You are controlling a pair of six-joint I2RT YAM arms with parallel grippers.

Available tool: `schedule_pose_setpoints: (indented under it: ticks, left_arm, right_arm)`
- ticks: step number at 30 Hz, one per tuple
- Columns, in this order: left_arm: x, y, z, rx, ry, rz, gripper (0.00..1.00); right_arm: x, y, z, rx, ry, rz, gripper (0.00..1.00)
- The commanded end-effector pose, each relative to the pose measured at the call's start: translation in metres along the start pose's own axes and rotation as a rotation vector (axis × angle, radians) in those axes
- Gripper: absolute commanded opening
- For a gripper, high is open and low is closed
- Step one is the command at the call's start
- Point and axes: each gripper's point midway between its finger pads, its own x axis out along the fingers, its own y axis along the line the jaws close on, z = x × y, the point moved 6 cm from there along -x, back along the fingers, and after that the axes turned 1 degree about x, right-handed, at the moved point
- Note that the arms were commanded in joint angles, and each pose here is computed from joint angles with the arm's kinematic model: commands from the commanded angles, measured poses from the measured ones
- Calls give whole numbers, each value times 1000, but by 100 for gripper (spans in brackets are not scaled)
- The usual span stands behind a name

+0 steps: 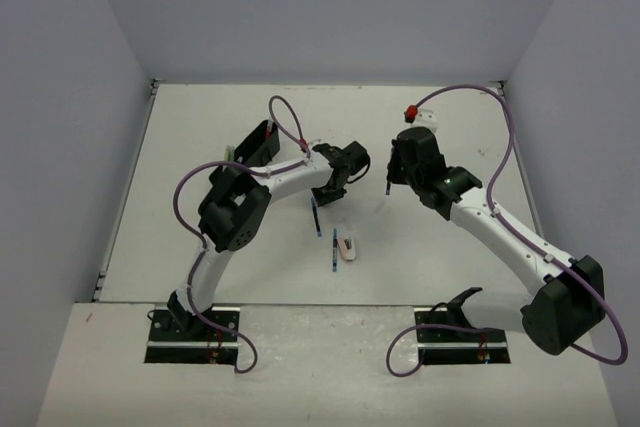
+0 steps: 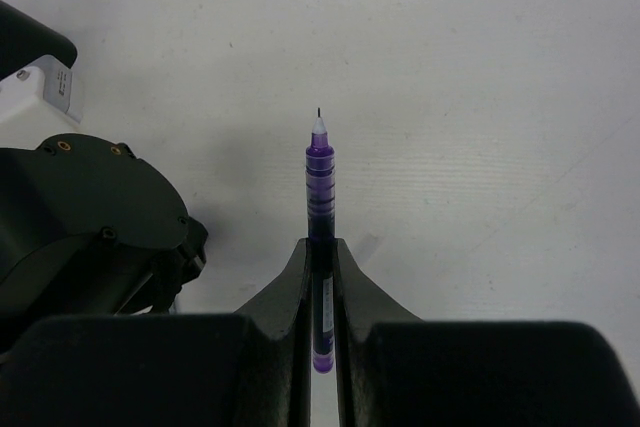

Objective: Sort the stationery into containers
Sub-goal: Pick up the pen cap from the center of the board.

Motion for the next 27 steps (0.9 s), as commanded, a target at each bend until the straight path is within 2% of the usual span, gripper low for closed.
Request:
schedule_pose_setpoints:
  ticks: [1, 7, 11, 14, 17, 20, 22, 24, 27]
  left_arm:
    - [15, 3, -10, -9, 14, 15, 25]
    - [15, 5, -11, 18, 23, 0, 0]
    - [-2, 5, 4, 53, -40, -50, 0]
    - [-33, 16, 24, 105, -135, -126, 0]
    - [-75, 22, 46, 141, -253, -317, 0]
    - [-146, 52, 66, 219, -418, -607, 0]
    - [-174, 74, 65, 233, -491, -764, 0]
    - [-184, 94, 57, 231, -527, -862, 0]
    - [-229, 127, 61, 184, -639, -1044, 0]
  right_arm:
    - [0, 2, 6, 7, -36, 25, 0]
    - [-1, 2, 5, 7, -34, 40, 0]
    - [-6, 11, 5, -2, -50, 134, 0]
    - [-18, 28, 2, -42, -55, 336, 0]
    - [-39, 45, -1, -81, -106, 577, 0]
    - [-71, 60, -2, -118, -164, 829, 0]
    - [-94, 69, -3, -123, -197, 964, 0]
    - [-106, 78, -10, -109, -194, 1036, 0]
    - [-128, 108, -26, -123, -212, 1092, 0]
